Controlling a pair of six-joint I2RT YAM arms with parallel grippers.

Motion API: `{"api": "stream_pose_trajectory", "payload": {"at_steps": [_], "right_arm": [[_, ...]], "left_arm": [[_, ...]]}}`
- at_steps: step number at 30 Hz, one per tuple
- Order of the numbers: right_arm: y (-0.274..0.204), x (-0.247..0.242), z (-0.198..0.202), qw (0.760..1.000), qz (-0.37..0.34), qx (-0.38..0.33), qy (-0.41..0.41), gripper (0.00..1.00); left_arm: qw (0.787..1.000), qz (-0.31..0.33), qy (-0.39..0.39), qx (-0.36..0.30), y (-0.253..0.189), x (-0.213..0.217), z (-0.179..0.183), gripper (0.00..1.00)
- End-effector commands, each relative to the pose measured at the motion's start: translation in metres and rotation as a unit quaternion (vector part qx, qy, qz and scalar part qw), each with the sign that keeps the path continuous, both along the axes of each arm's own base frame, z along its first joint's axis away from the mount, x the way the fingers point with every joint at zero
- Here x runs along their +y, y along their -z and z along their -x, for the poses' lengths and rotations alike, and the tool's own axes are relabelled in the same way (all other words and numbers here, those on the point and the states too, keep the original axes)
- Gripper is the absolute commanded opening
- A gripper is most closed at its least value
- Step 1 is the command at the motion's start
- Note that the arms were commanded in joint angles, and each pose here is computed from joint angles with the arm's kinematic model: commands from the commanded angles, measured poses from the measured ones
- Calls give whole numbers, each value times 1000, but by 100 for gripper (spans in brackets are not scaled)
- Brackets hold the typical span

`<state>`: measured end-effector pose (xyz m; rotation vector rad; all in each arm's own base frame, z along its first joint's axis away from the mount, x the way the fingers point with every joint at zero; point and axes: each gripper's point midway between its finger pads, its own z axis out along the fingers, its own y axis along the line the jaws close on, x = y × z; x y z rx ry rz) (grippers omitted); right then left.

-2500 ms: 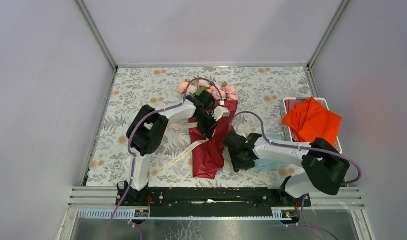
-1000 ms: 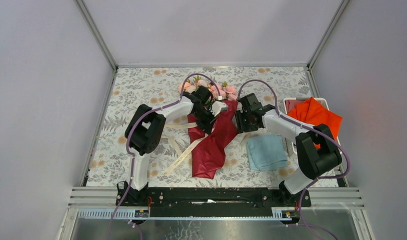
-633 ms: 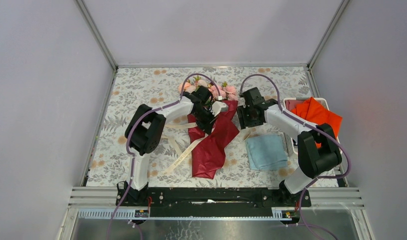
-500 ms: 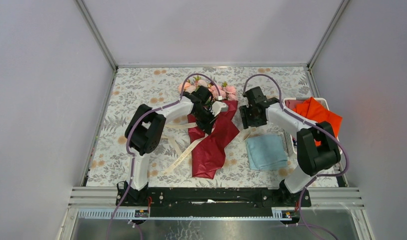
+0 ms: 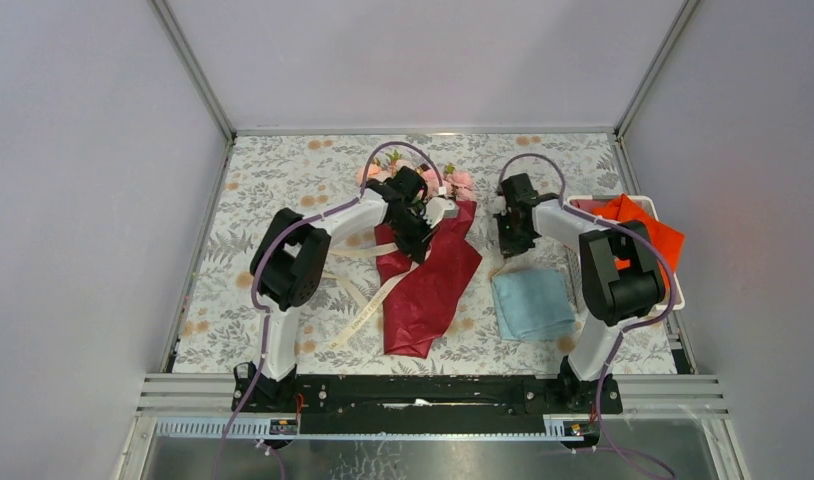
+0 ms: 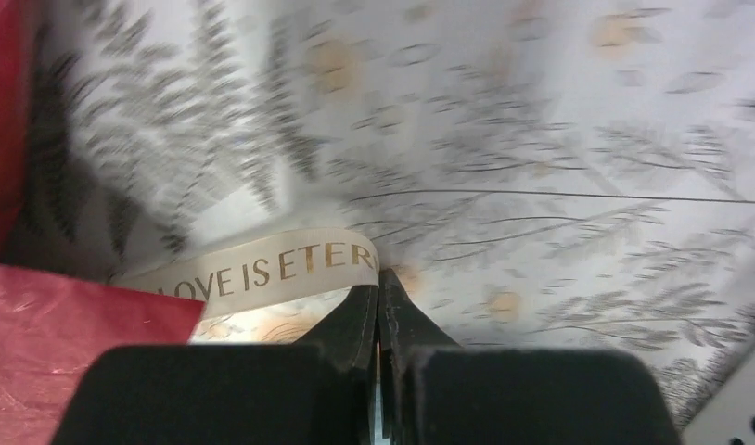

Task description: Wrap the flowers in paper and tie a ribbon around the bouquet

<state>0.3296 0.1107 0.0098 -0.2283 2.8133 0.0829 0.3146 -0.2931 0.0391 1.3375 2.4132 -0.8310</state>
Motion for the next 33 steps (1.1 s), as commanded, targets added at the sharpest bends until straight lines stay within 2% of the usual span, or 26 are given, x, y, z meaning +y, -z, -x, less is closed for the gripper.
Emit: {"api": "stream_pose_trajectory", "payload": {"at_steps": [1, 6, 11, 20, 25, 27, 29, 33], "right_arm": [[-48, -47, -44, 988, -15, -103, 116, 0], [-135, -88, -62, 951, 2, -246, 188, 0], [-220, -111, -53, 908, 21, -354, 222, 0], [-357, -141, -15, 829, 40, -499, 250, 0], [-417, -139, 1, 793, 5, -558, 245, 0], [-428, -127, -1, 789, -31, -569, 231, 0], [-424, -102, -9, 801, -89, -558, 196, 0], [-392, 2, -16, 834, -240, -496, 42, 0]], "left_arm": [[1000, -3, 6, -30, -13, -1, -16, 0], [998, 0, 9, -60, -32, -5, -32, 0], [998, 4, 12, -65, -35, -8, -35, 0], [998, 14, 13, -57, -41, -17, -42, 0], [998, 20, 18, -54, -46, -22, -41, 0], [998, 24, 19, -53, -49, -23, -40, 0], [998, 28, 21, -52, -52, -23, -38, 0], [998, 43, 26, -43, -55, -25, -33, 0]]}}
